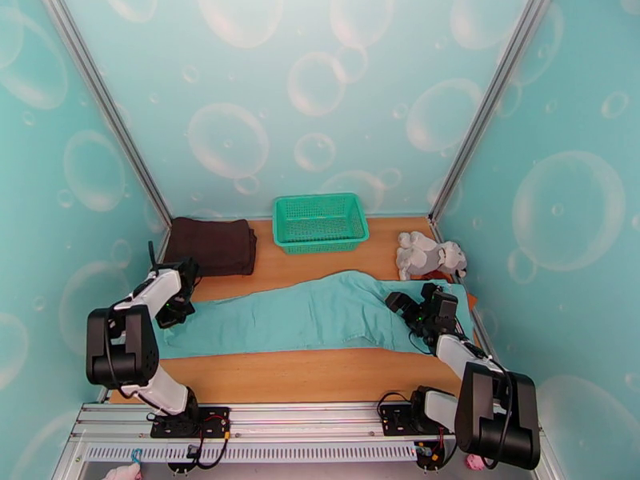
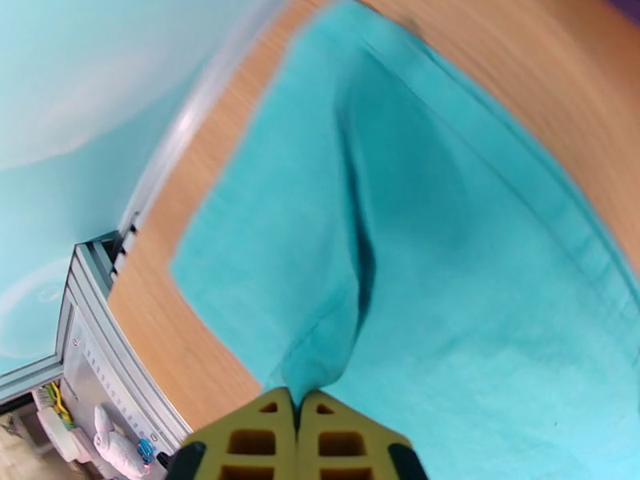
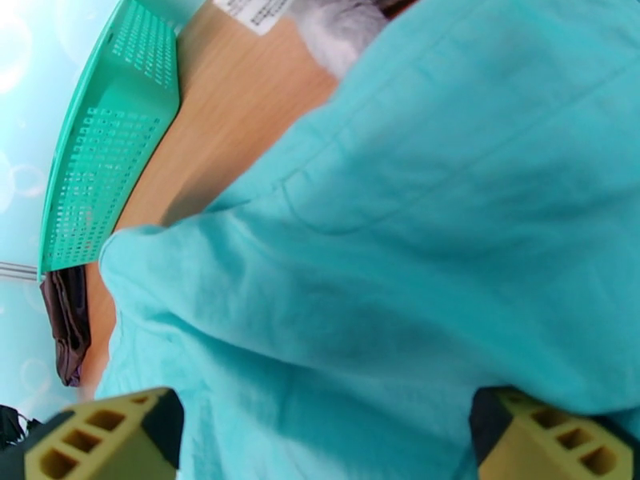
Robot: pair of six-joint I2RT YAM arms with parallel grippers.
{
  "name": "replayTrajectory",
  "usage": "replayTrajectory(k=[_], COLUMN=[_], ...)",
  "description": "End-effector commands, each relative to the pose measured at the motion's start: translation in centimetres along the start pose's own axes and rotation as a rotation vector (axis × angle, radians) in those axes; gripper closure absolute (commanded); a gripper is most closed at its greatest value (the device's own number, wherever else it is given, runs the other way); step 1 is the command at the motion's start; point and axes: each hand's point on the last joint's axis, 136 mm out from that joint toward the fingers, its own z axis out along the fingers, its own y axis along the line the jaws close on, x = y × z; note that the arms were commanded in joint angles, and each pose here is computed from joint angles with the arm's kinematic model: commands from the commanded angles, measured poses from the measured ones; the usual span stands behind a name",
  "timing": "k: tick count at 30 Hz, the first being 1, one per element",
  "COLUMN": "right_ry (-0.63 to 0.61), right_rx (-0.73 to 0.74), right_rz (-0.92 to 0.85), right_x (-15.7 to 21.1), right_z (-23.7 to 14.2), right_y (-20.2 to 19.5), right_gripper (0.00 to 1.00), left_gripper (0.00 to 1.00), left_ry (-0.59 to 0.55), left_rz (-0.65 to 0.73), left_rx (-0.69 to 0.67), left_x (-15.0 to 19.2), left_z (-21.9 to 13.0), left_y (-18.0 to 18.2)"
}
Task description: Fold and stack the trousers
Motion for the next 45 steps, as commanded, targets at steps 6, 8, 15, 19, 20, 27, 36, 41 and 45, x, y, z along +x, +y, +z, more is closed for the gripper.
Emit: replayTrajectory(k=[6, 8, 15, 19, 20, 27, 36, 41, 45], right_ry=[0.004, 0.01, 0.023, -0.018, -0.026, -0.096, -0.044, 0.153, 0.303], right_rx=[0.066, 0.074, 0.099, 0.12, 0.122, 0.138, -0.113, -0.425, -0.433], right_rz=[0.083, 0.114, 0.133, 0.102, 0.092, -0.013, -0.453, -0.694, -0.946], right_x=[0.6, 0.9, 1.0, -0.3, -0.6, -2.9, 0.0, 10.0, 18.6], right_z=[0.2, 0.3, 0.8, 0.0, -0.2, -2.2, -2.7, -1.8, 1.3], right_y=[-2.6, -3.4, -4.3, -3.9, -3.7, -1.2, 12.9, 23.2, 26.9], right_gripper=[0.01, 0.01, 0.01, 0.01, 0.01, 0.01, 0.01, 0.01, 0.02], left_gripper=[1.0, 1.0, 1.0, 1.0, 1.0, 0.75, 0.62, 0.57, 0.53], left_ry=[-0.169, -0.176, -0.161, -0.151, -0.158, -0.203, -0.359, -0.33, -0.347], left_rz=[-0.185, -0.209, -0.176, -0.16, -0.162, -0.209, -0.194, -0.094, -0.09], left_rx=[-0.028, -0.039, 0.021, 0.031, 0.031, -0.013, 0.104, 0.203, 0.357], left_x=[-3.8, -4.0, -3.9, -3.9, -4.0, -4.5, -5.6, -4.6, -5.2], left_z=[-2.4, -2.5, -0.9, -0.6, -0.8, -2.9, -5.3, -4.2, -5.3], left_y=[6.0, 6.9, 5.4, 4.9, 5.0, 7.2, 5.0, 0.8, -1.1])
